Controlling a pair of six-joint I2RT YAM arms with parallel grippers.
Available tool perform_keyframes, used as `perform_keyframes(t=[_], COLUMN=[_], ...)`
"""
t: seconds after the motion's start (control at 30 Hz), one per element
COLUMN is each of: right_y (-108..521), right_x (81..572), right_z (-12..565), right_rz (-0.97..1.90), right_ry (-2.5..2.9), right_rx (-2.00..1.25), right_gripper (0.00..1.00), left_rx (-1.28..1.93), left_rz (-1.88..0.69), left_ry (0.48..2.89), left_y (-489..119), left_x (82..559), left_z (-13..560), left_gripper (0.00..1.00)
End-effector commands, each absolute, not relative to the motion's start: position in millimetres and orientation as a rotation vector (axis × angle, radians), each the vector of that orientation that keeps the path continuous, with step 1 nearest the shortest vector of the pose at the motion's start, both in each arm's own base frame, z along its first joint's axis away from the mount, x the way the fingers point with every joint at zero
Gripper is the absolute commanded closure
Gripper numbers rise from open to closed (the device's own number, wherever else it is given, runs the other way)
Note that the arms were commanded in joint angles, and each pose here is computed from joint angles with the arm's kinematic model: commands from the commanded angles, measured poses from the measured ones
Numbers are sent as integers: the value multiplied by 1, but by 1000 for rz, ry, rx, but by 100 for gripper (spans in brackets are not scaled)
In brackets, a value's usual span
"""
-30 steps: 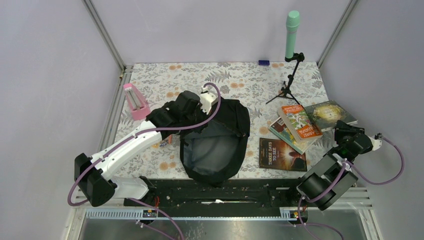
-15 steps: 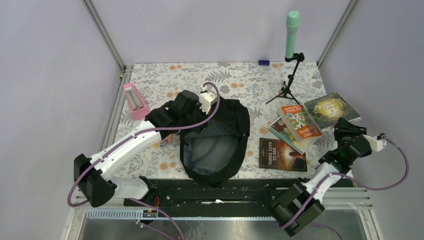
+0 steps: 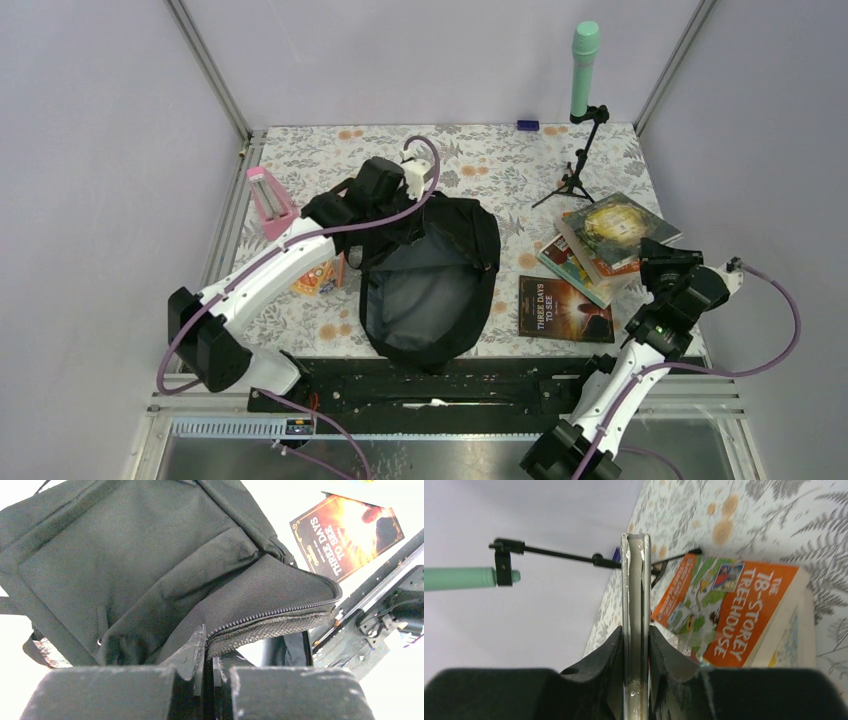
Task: Pack the student bag
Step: Pick up the book from the center of the board, then place the book in the student bag.
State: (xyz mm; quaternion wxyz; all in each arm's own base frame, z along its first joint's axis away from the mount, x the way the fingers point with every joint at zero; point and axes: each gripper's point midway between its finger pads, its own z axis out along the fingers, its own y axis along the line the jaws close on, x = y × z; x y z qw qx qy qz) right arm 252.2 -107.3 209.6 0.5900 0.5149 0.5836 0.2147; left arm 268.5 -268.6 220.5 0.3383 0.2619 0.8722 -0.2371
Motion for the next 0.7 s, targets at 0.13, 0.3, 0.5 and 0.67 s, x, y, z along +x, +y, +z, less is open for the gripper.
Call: perform_keyframes(t=[0.13,0.3,0.5,0.67], right_y=[-56,-19,12,37], right_x=[260,268,277,277], right_z=[263,270,280,286], right_rz=[700,814,919,992], right_ry=[1423,1521,1568,1600], right_rx=[1029,955,890,837], right_gripper=[100,100,100,100], left_rx=[499,369,265,270], left_rz=[-735,-728,-669,-693], left_ry=[2154,2119,2119,2137], left_y=[-309,-313,-307,-311], left_x=[335,383,420,425], left_z=[275,290,279,270], left_gripper=[100,100,100,100])
